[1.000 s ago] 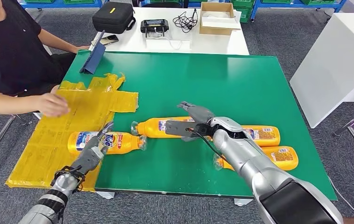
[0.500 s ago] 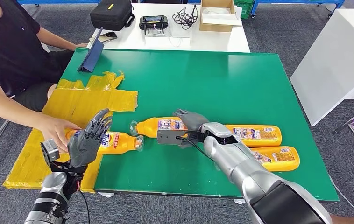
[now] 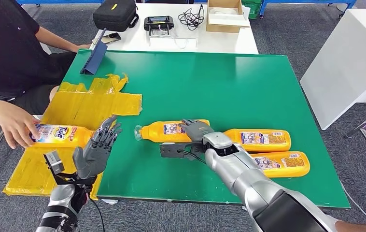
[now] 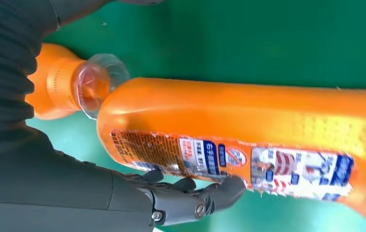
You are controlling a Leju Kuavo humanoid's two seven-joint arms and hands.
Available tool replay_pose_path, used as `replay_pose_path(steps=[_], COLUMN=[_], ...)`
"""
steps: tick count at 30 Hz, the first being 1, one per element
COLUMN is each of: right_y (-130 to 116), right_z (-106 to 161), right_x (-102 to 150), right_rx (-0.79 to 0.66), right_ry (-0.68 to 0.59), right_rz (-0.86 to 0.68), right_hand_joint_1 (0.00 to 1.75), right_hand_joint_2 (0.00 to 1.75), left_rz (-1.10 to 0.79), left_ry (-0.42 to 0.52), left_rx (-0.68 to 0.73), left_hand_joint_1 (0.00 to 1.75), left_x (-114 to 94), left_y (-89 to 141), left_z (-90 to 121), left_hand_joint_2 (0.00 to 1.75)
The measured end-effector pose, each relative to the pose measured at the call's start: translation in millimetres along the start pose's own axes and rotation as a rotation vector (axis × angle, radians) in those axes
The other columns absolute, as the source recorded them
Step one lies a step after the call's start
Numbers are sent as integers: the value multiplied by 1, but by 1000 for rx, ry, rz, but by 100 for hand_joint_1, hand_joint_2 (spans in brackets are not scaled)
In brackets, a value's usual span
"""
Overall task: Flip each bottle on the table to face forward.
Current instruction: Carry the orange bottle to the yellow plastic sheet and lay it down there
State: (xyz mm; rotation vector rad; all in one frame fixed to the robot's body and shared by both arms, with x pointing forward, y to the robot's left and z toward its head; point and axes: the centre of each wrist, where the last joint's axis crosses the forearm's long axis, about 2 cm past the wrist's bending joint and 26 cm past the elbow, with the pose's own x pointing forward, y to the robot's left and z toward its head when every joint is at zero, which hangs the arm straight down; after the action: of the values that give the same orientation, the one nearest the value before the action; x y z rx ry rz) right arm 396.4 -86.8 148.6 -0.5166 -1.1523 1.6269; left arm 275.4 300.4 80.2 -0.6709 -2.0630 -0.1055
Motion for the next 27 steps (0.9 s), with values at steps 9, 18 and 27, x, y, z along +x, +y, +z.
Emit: replay_pose_path(steps=[9,18,27], right_y=[7,16,23], right_z=[0,3,7], right_x=[-2,-32,-54], right_rx=[32,47,-14], right_ry=[107,224,272], right_rz=[92,136,102], right_hand_joint_1=[0,0,0], right_hand_joint_2=[175,175,175], left_rz=[17,59,51], left_ry=[-5,-20,-2], left_rx=[4,10,10], left_hand_joint_1=[0,0,0], left_x=[-1,-2,-5], left_y=[-3,-5,-10], left_z=[1,5,8], left_hand_joint_2=[0,0,0])
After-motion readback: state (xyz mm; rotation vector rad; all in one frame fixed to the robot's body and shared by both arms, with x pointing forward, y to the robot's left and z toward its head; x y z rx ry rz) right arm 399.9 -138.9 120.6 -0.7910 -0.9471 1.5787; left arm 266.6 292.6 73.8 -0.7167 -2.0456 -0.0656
